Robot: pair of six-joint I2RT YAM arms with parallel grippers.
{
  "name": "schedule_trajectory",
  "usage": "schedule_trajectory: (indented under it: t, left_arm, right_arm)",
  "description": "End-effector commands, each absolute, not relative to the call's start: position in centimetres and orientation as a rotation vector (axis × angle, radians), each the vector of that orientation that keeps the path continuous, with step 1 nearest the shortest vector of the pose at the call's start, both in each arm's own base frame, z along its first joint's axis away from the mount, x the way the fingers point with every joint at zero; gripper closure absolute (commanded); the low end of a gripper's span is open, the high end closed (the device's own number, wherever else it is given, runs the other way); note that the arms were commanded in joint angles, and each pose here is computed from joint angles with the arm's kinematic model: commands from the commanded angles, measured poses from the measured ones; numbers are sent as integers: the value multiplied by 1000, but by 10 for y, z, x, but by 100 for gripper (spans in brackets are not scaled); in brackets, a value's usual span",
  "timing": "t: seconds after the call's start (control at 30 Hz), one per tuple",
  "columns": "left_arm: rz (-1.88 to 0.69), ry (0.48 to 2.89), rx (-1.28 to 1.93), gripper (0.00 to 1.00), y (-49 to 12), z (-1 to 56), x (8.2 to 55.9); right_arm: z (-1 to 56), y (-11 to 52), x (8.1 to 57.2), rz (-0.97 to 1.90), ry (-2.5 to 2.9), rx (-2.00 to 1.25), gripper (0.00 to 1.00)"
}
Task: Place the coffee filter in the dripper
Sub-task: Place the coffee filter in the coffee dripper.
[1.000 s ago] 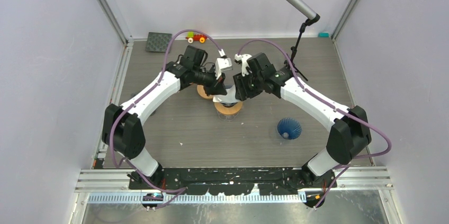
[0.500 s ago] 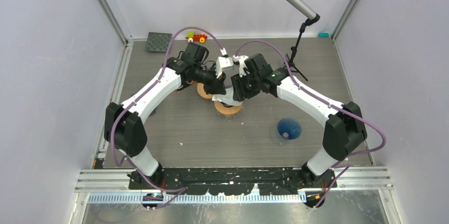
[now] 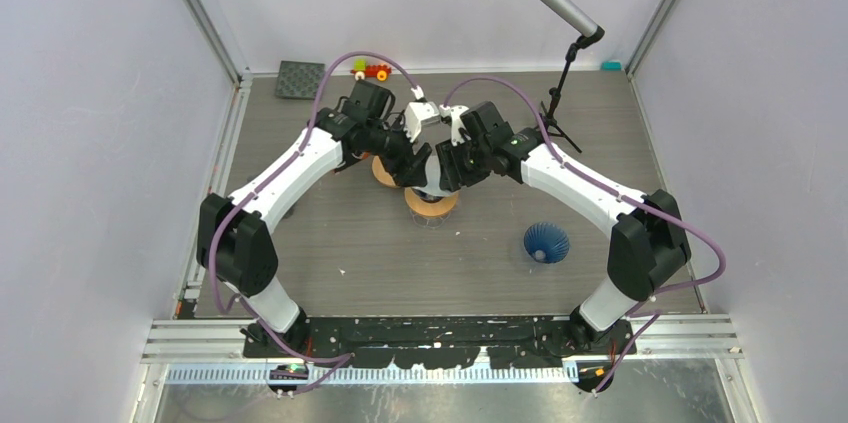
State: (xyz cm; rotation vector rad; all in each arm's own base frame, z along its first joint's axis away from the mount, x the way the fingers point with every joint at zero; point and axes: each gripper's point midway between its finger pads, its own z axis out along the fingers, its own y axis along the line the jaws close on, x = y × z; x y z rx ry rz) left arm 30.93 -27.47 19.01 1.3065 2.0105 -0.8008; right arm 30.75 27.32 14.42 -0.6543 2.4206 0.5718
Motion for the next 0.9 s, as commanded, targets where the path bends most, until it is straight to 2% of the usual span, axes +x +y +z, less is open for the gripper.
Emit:
schedule_trajectory:
  t: [0.0, 0.47, 0.87]
  left_arm:
    - [-752, 2086, 1162, 23, -272, 203, 312]
    - [-737, 2304, 837, 19, -263, 189, 312]
    - [-738, 2312, 722, 20, -268, 189, 325]
  right_arm:
    - [164, 278, 318, 597, 2355, -619, 47]
    - [163, 275, 317, 578, 2351, -608, 47]
    - [155, 274, 318, 565, 2367, -609, 48]
